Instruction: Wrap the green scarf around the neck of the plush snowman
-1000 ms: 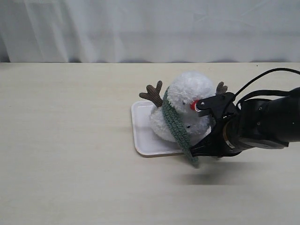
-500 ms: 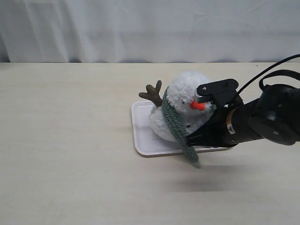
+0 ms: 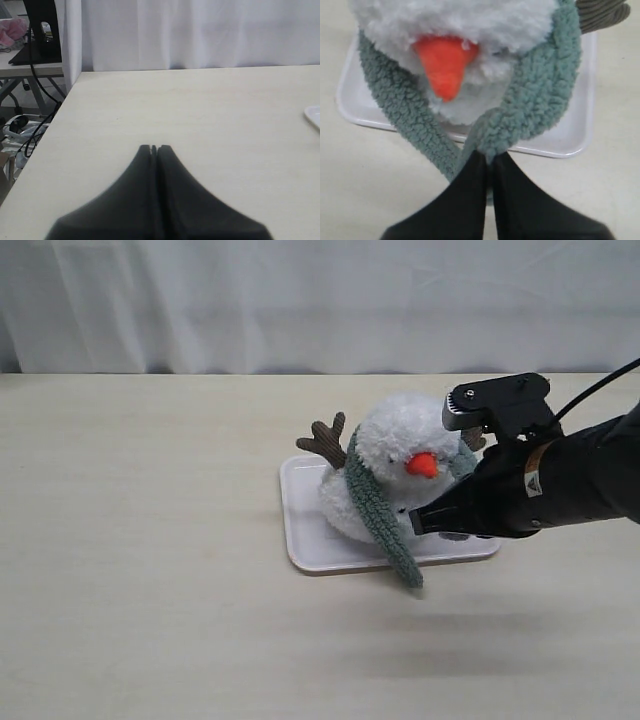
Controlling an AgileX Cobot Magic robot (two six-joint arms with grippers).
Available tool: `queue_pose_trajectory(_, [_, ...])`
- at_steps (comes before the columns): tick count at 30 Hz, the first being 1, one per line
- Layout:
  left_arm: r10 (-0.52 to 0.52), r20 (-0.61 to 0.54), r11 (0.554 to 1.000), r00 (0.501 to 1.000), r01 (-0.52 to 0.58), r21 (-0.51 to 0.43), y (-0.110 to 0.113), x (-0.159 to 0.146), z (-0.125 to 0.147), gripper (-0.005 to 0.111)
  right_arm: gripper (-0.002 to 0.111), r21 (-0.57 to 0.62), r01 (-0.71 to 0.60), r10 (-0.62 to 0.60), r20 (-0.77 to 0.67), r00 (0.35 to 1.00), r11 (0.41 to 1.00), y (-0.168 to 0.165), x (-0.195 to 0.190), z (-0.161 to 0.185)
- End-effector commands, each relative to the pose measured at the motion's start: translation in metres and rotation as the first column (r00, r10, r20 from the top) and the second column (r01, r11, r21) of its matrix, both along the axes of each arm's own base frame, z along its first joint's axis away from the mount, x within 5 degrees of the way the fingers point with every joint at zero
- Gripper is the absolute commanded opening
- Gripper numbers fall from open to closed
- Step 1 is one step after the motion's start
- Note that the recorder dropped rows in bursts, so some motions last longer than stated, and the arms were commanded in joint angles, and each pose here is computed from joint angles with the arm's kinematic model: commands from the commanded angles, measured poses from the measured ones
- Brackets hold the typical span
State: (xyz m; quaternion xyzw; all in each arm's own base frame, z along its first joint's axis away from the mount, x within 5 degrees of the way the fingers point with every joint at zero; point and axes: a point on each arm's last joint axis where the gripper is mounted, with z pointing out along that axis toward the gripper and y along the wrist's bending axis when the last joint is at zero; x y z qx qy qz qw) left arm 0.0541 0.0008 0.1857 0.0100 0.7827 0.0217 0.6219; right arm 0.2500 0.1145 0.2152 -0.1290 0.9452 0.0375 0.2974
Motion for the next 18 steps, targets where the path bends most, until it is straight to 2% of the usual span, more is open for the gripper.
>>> queue_pose_trajectory(1, [0.002,0.007,1.000,1.000,-0.002,-0.011,0.000,0.000,0.000,0.000,0.004,0.026,-0.090,0.092,-0.075,0.993,0.996,0.005,-0.009,-0.002])
queue_pose_trajectory(4, [0.002,0.007,1.000,1.000,-0.002,-0.011,0.000,0.000,0.000,0.000,0.004,0.039,-0.143,0.147,-0.107,0.983,0.989,0.008,-0.013,-0.003])
queue_pose_trajectory(9, [0.002,0.007,1.000,1.000,-0.002,-0.009,0.000,0.000,0.000,0.000,0.004,0.035,-0.150,0.153,-0.116,0.981,0.988,0.009,-0.011,-0.007])
queue_pose_trajectory(18, [0.002,0.007,1.000,1.000,-0.002,-0.009,0.000,0.000,0.000,0.000,0.004,-0.006,-0.145,0.139,-0.236,0.962,0.989,0.015,0.001,-0.052])
